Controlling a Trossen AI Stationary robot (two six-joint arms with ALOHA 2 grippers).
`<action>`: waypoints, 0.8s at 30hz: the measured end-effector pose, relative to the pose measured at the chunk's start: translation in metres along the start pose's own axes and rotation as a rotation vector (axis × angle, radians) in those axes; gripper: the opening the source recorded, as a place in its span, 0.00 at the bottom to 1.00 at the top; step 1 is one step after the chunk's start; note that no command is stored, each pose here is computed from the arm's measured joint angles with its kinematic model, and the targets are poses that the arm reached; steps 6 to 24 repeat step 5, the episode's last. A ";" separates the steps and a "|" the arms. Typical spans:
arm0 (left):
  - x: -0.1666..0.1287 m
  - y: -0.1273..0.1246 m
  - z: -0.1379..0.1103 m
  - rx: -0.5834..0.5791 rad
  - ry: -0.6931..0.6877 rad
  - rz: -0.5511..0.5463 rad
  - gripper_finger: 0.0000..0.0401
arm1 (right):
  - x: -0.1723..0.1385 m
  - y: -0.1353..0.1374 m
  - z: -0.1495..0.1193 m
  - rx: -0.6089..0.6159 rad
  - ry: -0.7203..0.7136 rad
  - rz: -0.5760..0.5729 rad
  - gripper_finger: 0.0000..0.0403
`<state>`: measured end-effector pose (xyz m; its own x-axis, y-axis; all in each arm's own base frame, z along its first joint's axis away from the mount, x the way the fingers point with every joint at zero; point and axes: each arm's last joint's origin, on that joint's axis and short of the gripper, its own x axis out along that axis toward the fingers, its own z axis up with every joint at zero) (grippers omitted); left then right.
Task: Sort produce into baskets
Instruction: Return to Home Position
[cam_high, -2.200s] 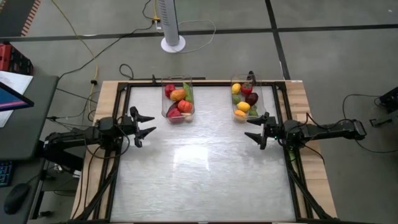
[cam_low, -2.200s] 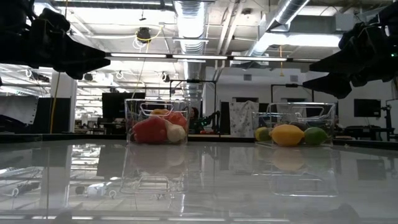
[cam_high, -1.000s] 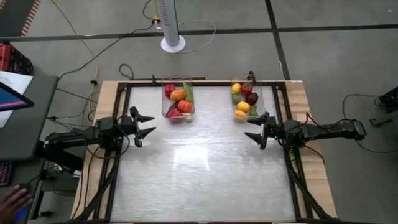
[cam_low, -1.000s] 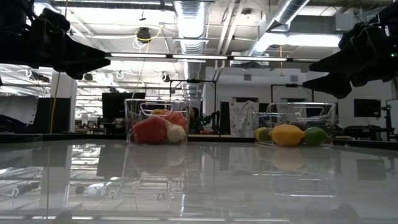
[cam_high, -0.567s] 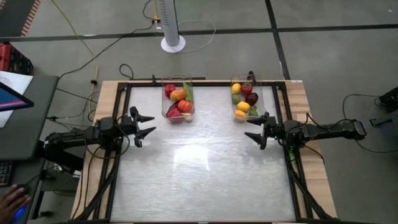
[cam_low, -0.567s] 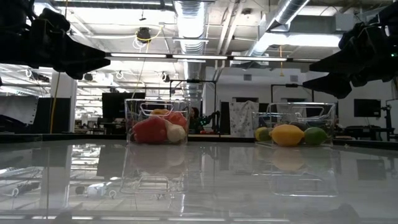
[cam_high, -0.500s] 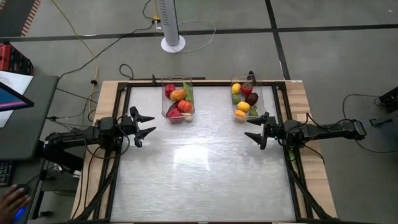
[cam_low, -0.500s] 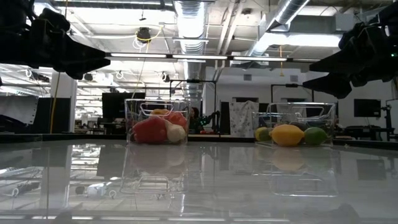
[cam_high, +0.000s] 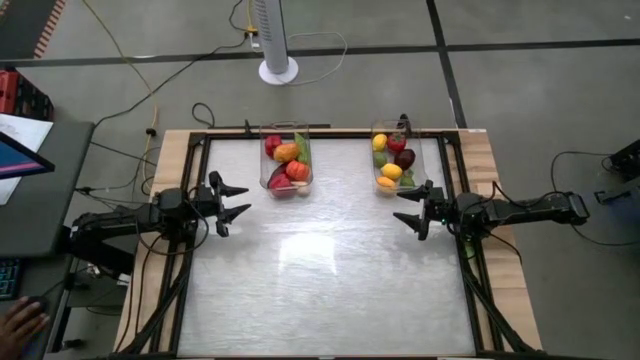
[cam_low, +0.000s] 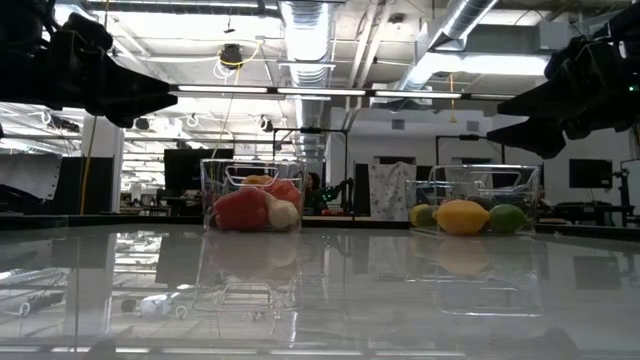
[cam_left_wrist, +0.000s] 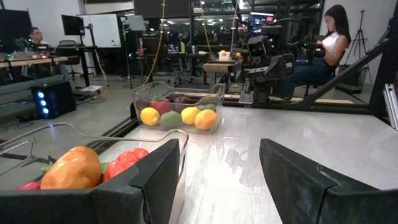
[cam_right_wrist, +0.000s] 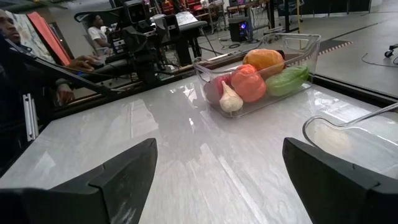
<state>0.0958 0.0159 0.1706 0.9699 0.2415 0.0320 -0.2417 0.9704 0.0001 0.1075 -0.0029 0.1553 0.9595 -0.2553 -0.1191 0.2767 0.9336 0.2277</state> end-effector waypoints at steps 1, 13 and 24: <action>0.000 0.000 0.000 0.000 0.000 0.000 0.52 | 0.000 0.000 0.000 0.000 0.000 0.000 0.92; 0.000 0.000 0.000 0.000 0.000 0.000 0.52 | 0.000 0.000 0.000 0.000 0.000 0.000 0.92; 0.000 0.000 0.000 0.000 0.000 0.000 0.52 | 0.000 0.000 0.000 0.000 0.000 0.000 0.92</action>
